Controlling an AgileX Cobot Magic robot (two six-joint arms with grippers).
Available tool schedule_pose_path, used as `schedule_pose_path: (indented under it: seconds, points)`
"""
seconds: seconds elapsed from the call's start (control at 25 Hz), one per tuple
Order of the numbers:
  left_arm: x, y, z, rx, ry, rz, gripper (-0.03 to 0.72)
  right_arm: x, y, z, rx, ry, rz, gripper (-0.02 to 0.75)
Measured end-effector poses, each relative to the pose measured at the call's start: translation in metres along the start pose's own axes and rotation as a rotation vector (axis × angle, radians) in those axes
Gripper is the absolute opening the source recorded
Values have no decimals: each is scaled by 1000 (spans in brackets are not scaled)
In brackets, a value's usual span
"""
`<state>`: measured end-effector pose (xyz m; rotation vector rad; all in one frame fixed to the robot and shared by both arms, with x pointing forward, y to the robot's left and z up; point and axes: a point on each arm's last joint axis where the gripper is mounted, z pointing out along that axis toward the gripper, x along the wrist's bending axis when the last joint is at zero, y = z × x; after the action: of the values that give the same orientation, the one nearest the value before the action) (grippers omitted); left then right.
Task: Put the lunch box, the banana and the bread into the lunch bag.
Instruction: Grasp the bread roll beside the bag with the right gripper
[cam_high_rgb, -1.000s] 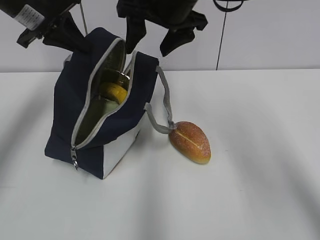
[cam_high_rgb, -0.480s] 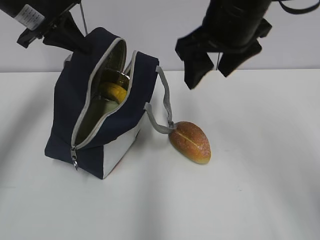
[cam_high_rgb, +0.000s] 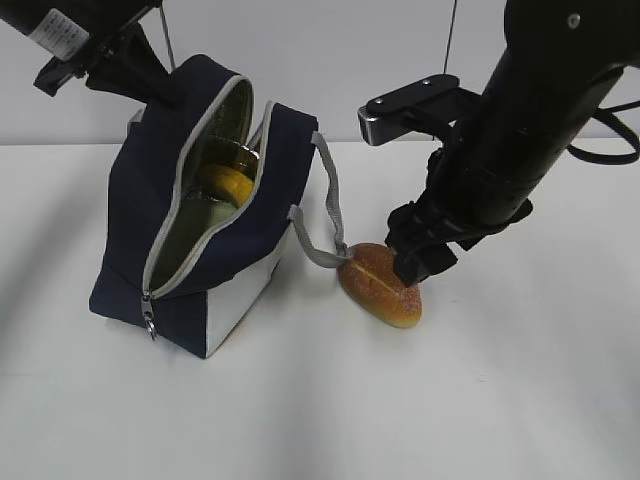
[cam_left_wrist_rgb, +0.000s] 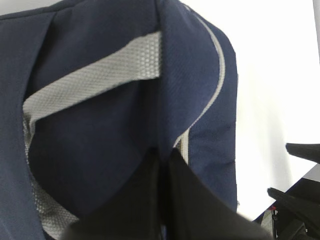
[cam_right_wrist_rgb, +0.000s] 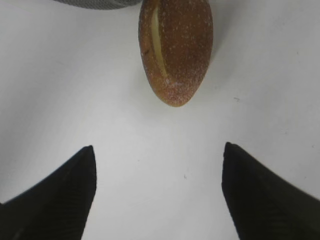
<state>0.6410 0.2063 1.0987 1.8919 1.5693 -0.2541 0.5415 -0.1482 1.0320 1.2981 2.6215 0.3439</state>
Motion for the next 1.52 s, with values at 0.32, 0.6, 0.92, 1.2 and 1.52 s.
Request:
schedule_pose_path:
  seconds: [0.32, 0.6, 0.92, 1.2, 1.52]
  points:
    - [0, 0, 0, 0, 0, 0, -1, -2, 13, 22, -112, -23, -63, 580]
    - [0, 0, 0, 0, 0, 0, -1, -10, 17, 61, -86, -24, -51, 586]
    - [0, 0, 0, 0, 0, 0, -1, -15, 22, 96, -76, -21, -61, 586]
    - [0, 0, 0, 0, 0, 0, -1, -18, 37, 120, -68, -11, -57, 586]
    - [0, 0, 0, 0, 1, 0, -1, -17, 36, 136, -31, 3, -51, 557]
